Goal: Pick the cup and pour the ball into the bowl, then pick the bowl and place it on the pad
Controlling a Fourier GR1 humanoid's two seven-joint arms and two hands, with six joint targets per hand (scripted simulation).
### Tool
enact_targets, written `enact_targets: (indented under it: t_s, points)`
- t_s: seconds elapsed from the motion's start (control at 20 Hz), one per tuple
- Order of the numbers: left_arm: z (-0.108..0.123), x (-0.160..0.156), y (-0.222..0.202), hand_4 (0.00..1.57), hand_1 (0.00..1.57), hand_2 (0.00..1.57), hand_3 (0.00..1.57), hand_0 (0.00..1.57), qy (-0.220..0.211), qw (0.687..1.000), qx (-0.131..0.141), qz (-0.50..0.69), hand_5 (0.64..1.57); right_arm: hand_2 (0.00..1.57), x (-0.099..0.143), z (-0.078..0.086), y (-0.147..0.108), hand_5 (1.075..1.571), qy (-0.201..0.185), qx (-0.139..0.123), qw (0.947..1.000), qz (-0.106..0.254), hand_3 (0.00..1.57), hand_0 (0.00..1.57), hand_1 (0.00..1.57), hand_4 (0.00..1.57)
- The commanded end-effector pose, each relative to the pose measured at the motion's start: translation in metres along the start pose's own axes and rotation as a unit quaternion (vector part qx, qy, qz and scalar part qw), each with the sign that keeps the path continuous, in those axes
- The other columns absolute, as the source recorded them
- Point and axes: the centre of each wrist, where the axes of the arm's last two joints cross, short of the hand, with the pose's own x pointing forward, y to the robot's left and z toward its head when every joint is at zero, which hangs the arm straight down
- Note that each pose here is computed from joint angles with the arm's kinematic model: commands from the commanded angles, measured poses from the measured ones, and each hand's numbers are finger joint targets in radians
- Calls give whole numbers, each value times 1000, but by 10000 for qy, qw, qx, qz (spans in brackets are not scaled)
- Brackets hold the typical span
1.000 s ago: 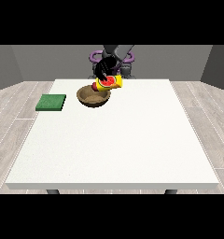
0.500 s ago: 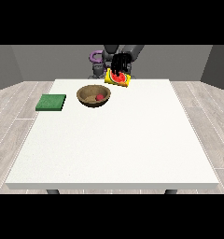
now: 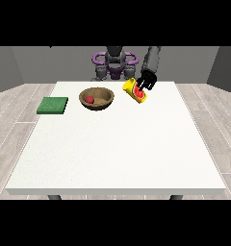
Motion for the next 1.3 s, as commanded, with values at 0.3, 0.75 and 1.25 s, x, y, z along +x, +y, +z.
enact_targets:
  t_s: [0.3, 0.75, 1.25]
  points:
    - [-8, 44, 11, 701, 1219, 1389, 1062, 1219, 732, 8907, 520, 4456, 1560, 0, -4, 6, 15, 1565, -31, -237, 9995, -211, 56, 0, 0, 477]
    - [-39, -68, 90, 0, 0, 0, 0, 0, -320, 8097, 901, 5790, 1553, 0, 38, 5, 76, 1568, -866, -149, 9961, 40, 0, 0, 0, 490]
    - [-117, -80, 226, 0, 0, 0, 0, 0, -562, 8529, 346, 5179, 1521, 0, -55, -4, 68, 1568, 67, -526, 9982, -272, 0, 0, 0, 412]
